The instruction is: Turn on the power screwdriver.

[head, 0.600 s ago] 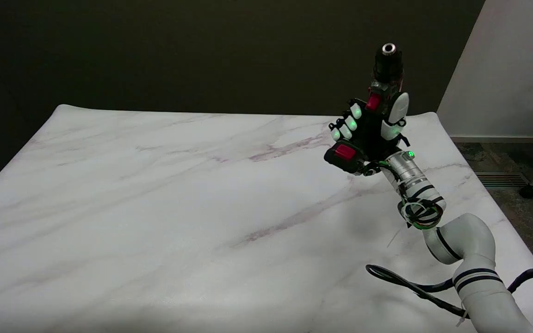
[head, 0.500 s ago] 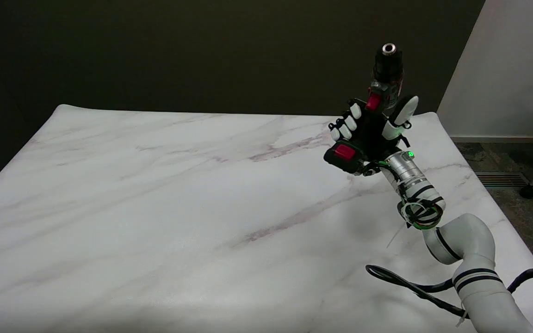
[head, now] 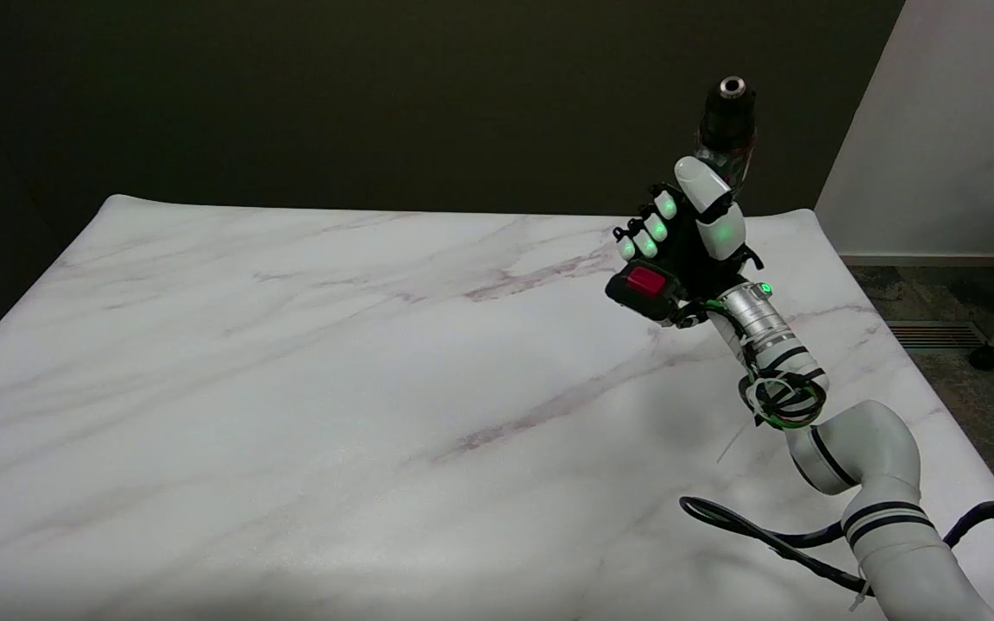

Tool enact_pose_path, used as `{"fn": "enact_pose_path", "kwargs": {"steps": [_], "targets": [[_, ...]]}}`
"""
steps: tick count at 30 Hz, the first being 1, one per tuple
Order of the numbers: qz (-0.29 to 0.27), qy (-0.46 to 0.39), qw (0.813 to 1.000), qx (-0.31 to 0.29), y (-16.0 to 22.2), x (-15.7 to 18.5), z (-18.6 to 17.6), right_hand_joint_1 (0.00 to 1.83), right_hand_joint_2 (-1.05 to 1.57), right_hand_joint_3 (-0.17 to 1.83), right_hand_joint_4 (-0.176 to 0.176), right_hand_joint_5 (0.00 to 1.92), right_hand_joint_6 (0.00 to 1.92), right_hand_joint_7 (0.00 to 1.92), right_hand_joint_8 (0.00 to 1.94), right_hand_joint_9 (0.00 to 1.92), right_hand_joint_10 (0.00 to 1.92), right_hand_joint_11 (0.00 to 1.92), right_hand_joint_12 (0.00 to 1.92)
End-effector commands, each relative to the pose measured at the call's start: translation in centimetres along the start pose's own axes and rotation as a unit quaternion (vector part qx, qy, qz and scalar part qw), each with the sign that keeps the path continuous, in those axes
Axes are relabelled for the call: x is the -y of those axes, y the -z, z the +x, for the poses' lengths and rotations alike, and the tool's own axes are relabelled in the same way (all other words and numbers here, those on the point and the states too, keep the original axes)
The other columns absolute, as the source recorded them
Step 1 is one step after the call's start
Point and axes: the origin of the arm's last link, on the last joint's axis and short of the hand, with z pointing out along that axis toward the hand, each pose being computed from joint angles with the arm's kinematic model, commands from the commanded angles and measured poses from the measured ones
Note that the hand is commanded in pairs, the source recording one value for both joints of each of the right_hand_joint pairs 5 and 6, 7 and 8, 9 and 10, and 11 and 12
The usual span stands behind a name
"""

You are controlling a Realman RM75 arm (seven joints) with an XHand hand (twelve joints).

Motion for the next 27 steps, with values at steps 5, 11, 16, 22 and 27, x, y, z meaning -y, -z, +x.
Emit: {"fn": "enact_pose_path", "kwargs": {"steps": [5,11,16,22,27], "targets": [[0.003,-0.019,1.000,0.005,-0.11,-0.24,-0.22,0.76,1.57,1.40,0.039,1.92,1.92,1.92,1.92,1.92,1.92,1.92,1.92],[0.003,-0.020,1.000,0.005,-0.10,-0.36,-0.27,0.70,0.55,0.65,0.020,1.92,1.92,1.92,1.92,1.92,1.92,1.92,1.92],[0.001,-0.019,1.000,0.005,-0.15,-0.38,-0.25,0.72,0.31,0.22,0.019,1.92,1.92,1.92,1.92,1.92,1.92,1.92,1.92],[-0.003,-0.010,1.000,0.007,-0.18,-0.39,-0.22,0.85,0.30,0.29,0.093,1.92,1.92,1.92,1.92,1.92,1.92,1.92,1.92],[-0.006,0.008,1.000,0.007,-0.26,-0.16,-0.19,0.99,0.66,0.67,0.032,1.92,1.92,1.92,1.92,1.92,1.92,1.92,1.92]]}}
